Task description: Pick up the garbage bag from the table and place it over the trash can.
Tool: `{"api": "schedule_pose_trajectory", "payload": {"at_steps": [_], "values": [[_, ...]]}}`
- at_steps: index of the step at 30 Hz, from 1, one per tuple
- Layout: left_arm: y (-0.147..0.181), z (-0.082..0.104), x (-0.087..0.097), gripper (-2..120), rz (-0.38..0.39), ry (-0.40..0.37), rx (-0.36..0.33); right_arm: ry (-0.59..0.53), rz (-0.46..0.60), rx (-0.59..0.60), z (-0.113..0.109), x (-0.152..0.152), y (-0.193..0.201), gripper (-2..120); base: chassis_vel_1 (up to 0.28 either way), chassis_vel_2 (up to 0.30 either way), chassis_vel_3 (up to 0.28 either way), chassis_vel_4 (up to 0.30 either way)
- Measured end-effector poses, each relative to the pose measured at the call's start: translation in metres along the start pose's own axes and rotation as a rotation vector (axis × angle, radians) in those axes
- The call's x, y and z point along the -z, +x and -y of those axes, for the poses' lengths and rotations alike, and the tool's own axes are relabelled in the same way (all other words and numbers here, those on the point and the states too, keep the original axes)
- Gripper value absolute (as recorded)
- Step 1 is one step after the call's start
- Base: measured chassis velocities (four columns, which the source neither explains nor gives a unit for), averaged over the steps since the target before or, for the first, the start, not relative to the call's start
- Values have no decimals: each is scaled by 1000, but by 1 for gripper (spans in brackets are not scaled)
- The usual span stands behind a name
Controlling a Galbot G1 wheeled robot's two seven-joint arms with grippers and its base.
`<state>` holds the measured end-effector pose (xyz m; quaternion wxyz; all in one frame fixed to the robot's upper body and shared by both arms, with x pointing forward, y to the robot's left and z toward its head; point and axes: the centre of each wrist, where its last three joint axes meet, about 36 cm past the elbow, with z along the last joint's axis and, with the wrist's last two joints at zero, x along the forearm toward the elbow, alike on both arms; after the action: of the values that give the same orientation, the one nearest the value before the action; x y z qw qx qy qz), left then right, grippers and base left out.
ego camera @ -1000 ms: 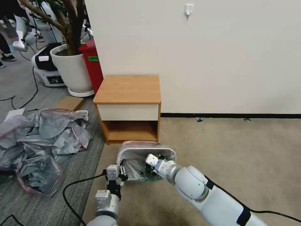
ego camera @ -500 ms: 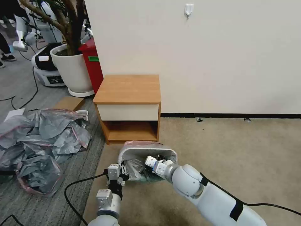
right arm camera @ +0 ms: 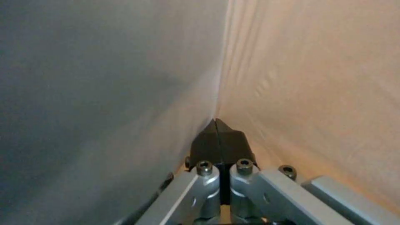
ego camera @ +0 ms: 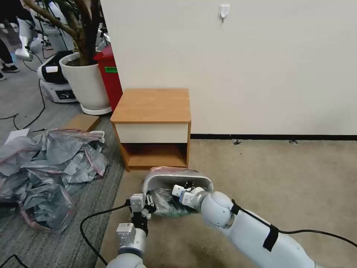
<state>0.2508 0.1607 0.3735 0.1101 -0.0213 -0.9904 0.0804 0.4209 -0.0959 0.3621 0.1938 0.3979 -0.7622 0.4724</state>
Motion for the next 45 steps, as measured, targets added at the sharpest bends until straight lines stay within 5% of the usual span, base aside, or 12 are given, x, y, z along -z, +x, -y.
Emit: {"api": "schedule_pose_trajectory", "payload": {"at_steps": [45], "values": [[6,1,4,2,-12,12,0,44,-38,48,-5,-11,2,0,0,0,0,0]]}}
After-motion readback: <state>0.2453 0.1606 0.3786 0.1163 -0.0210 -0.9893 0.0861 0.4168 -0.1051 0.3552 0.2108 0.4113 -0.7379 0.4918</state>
